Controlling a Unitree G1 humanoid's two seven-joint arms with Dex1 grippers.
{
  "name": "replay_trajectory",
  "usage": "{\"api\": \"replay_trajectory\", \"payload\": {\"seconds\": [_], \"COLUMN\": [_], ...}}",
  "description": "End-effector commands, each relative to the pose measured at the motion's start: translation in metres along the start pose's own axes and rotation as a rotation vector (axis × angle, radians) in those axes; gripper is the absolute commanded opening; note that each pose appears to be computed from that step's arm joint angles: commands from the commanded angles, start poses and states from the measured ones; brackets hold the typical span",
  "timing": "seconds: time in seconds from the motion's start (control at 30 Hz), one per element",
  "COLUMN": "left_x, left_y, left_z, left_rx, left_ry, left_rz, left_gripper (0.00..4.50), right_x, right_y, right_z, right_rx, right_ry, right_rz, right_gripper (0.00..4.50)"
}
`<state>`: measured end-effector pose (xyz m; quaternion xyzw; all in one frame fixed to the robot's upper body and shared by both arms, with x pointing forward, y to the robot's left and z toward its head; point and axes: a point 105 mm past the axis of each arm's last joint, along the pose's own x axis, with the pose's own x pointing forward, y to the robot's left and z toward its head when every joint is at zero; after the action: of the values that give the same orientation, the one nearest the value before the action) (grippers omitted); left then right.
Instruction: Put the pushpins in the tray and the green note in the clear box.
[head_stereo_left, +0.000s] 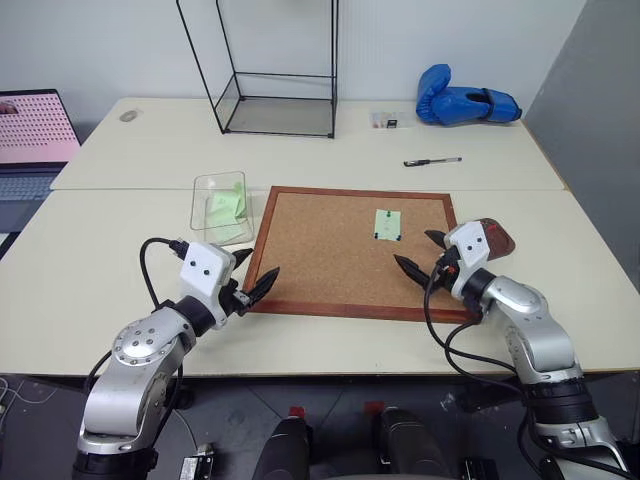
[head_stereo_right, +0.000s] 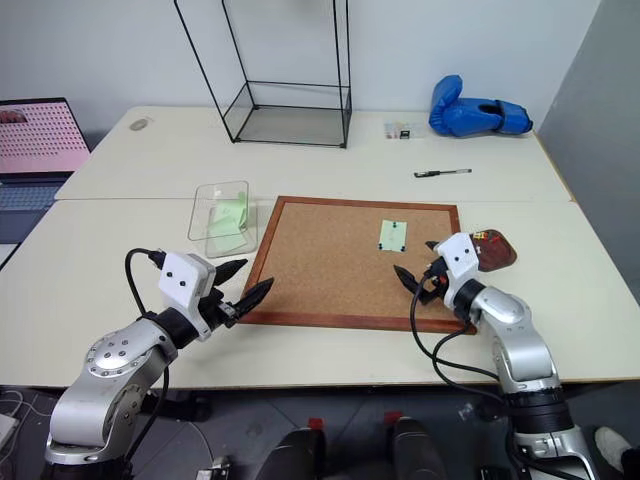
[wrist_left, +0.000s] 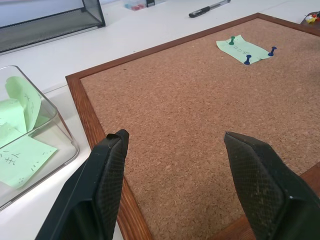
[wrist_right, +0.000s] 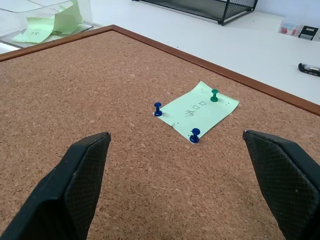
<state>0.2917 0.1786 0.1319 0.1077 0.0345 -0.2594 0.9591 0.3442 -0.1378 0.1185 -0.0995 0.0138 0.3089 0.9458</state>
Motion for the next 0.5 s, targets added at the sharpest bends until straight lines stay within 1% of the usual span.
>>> {"api": "replay_trajectory", "payload": {"seconds": [0.03,0.33,0.5], "left_x": [0.001,0.005,0.014], "left_y": [0.0,0.002,-0.005], "left_z": [0.012,0.019,0.028], "left_rx": [0.031,0.04,0.036], "left_ry": [-0.05,-0.041,-0.065], "left_rz": [-0.006,-0.025,-0.117], "left_gripper": [3.21,3.21,3.21], "right_x": [-0.002,-0.002,-0.005], "right_y": [-0.004,0.0,0.004], "right_z": [0.015,0.013,0.012], "right_rx": [-0.026,-0.026,-0.027], "right_ry": [-0.048,-0.045,-0.041], "right_rz": [-0.01,-0.002,0.003], "right_gripper": [4.5,4.5,4.5]}}
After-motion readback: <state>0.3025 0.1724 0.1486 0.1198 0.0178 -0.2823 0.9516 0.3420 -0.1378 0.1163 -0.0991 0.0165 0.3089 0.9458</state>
